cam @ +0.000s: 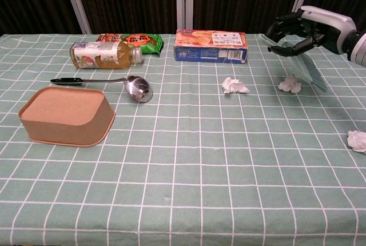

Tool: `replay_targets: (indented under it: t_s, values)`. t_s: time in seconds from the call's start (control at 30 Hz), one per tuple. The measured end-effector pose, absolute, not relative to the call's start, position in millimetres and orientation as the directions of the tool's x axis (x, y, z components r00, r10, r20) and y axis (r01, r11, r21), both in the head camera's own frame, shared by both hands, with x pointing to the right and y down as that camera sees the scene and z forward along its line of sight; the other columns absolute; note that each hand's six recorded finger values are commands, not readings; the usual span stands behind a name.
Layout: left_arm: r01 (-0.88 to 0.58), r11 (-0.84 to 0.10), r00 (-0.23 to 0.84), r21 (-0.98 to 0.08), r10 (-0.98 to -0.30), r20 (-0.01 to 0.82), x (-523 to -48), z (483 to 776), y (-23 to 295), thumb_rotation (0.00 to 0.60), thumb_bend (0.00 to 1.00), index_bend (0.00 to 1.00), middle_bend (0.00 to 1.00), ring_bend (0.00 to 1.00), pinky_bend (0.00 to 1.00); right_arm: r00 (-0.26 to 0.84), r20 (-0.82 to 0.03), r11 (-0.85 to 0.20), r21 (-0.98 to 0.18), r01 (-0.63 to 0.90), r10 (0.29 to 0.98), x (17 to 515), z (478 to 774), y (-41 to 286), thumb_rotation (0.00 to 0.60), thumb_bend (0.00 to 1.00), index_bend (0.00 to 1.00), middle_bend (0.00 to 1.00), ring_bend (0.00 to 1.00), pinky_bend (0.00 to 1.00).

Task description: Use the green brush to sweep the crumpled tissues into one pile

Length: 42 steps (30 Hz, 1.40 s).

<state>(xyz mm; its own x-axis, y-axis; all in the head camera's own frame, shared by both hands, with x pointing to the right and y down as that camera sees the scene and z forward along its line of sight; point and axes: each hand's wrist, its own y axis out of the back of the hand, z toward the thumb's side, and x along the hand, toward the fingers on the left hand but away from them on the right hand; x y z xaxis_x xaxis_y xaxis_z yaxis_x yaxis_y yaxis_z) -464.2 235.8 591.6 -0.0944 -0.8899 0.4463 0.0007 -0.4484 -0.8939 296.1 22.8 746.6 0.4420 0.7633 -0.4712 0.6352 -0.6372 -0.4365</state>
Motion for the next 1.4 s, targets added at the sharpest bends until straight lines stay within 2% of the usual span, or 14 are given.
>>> replay_targets:
  t_s: [0.43,0.7,1.13,1.23,1.4]
  values:
    - [-0.002,-0.452,-0.1,-0.892,-0.888,0.45,-463,589,237,0.6,0.04,0.21,0.17,0.1,0.05,0.407,-0.534,-0.538,-0.11,0.836,0.741,295,770,22,0.6,0.62,0.88,0.75,0.39,0.18]
    - [-0.006,-0.45,-0.097,-0.893,-0.889,0.448,-463,589,238,0.6,0.04,0.21,0.17,0.1,0.05,0.473,-0.528,-0.512,0.081,0.855,0.706,281,772,33,0.6,0.62,0.88,0.75,0.39,0.18]
    - [-0.015,-0.449,-0.1,-0.893,-0.888,0.449,-464,590,240,0.6,0.04,0.21,0.17,0.1,0.05,0.681,-0.437,-0.675,0.198,0.711,0.588,220,763,70,0.6,0.62,0.89,0.75,0.39,0.19]
    - [-0.017,-0.447,-0.102,-0.894,-0.889,0.446,-465,589,240,0.6,0.04,0.21,0.17,0.1,0.05,0.697,-0.409,-0.691,0.193,0.696,0.589,217,756,69,0.6,0.62,0.89,0.75,0.39,0.19]
    - [-0.021,-0.449,-0.095,-0.893,-0.889,0.448,-464,590,240,0.6,0.04,0.21,0.17,0.1,0.05,0.691,-0.364,-0.7,0.132,0.702,0.624,224,737,48,0.6,0.62,0.89,0.75,0.39,0.19]
